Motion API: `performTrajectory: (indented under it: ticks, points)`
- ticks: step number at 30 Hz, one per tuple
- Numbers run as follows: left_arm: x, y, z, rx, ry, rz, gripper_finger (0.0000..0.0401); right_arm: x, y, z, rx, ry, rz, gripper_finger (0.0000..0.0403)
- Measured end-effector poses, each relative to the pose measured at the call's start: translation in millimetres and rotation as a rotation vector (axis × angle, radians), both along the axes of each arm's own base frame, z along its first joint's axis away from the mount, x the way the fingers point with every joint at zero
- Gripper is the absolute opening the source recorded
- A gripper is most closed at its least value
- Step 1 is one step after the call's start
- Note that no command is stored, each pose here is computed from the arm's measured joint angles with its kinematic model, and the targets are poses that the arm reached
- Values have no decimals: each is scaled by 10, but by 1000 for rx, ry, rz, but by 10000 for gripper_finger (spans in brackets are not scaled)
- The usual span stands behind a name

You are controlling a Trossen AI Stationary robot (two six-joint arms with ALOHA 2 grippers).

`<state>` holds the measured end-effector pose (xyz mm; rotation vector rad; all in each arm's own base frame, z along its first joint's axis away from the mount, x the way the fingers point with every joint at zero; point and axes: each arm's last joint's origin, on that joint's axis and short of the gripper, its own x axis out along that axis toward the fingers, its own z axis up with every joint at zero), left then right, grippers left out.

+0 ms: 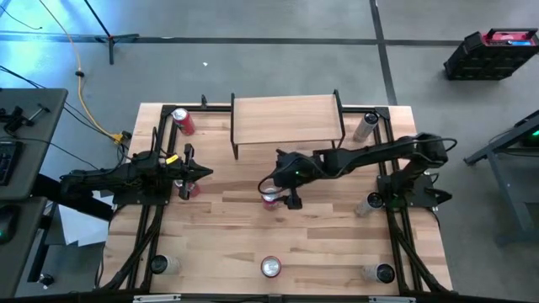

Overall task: Place canned beverage on shelf
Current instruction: Put the red soda can on the shelf

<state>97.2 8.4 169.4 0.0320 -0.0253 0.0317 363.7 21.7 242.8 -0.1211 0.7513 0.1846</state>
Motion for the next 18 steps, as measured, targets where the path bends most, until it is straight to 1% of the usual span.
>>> performTrajectory:
  ticks: [3, 6, 16, 18]
  points:
    - [0, 0, 0, 0, 0, 0, 3, 45, 6, -102, 3, 22, 18, 365]
    - [0, 0, 0, 0, 0, 0, 3, 67, 18, -134, 27, 23, 42, 365]
    - [0, 0, 0, 0, 0, 0, 3, 175, 23, -343, 13, 43, 51, 365]
    - [0, 0, 0, 0, 0, 0, 3, 179, 24, -345, 13, 40, 51, 364]
